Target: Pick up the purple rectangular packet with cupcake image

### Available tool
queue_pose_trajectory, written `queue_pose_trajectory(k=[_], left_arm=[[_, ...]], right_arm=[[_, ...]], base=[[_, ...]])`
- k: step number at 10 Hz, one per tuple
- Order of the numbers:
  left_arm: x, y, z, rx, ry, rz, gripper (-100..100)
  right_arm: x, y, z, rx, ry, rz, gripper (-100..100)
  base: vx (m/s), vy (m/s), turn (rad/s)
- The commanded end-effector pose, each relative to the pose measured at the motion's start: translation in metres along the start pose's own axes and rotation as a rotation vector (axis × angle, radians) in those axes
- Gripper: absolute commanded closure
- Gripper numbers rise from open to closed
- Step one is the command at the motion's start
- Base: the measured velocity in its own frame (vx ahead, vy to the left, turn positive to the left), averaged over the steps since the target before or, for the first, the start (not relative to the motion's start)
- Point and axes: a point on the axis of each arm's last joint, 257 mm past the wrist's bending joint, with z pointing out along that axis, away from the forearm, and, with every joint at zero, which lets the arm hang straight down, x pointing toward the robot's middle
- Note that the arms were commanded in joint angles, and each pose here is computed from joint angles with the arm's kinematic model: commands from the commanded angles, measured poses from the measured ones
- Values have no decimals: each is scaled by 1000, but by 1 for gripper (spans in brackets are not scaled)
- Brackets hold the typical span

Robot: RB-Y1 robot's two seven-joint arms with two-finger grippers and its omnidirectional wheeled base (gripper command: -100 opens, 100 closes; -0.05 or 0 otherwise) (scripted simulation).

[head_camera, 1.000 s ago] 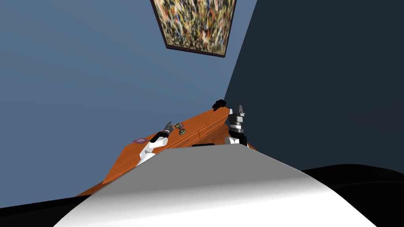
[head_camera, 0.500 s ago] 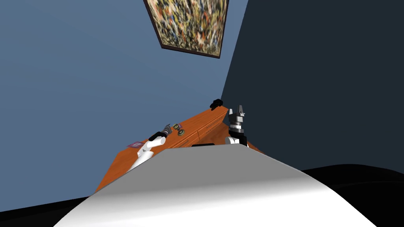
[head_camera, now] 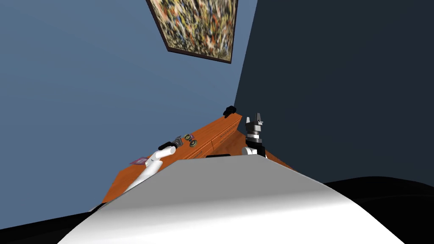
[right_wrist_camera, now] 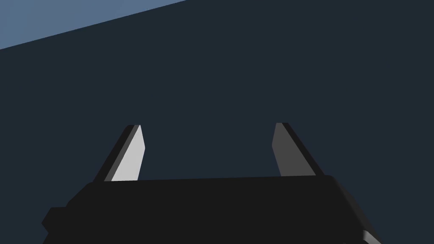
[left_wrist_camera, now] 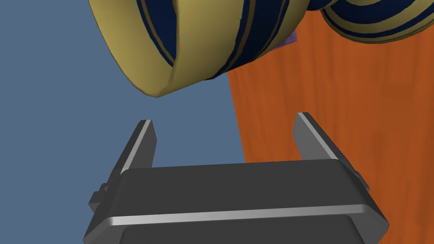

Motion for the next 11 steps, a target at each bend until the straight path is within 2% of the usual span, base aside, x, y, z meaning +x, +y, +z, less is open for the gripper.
queue_pose_trajectory(k=[1,2,5,6,7,8,9,10,11], left_arm=[[-17,16,3,-66,-29,-23,-100],[-17,17,3,-68,-30,-23,-100],[-47,27,6,-171,-76,-90,-100],[-56,41,5,-202,-95,-99,-100],[-66,38,6,-228,-109,-133,-100],[-76,55,3,-269,-131,-145,-100],[-82,50,3,-291,-141,-179,-100],[-91,64,-1,-326,-160,-190,-100],[-100,64,-2,-356,-177,-231,-100]], right_arm=[[0,0,0,0,0,0,0],[0,0,0,0,0,0,0],[0,0,0,0,0,0,0],[0,0,0,0,0,0,0],[0,0,0,0,0,0,0],[0,0,0,0,0,0,0],[0,0,0,0,0,0,0],[0,0,0,0,0,0,0],[0,0,0,0,0,0,0]], base=[[-28,35,-139],[-15,18,10],[-25,27,-205],[-25,29,-136],[-34,35,-259],[-29,34,-148],[-24,33,-224],[-23,30,-145],[-25,24,-256]])
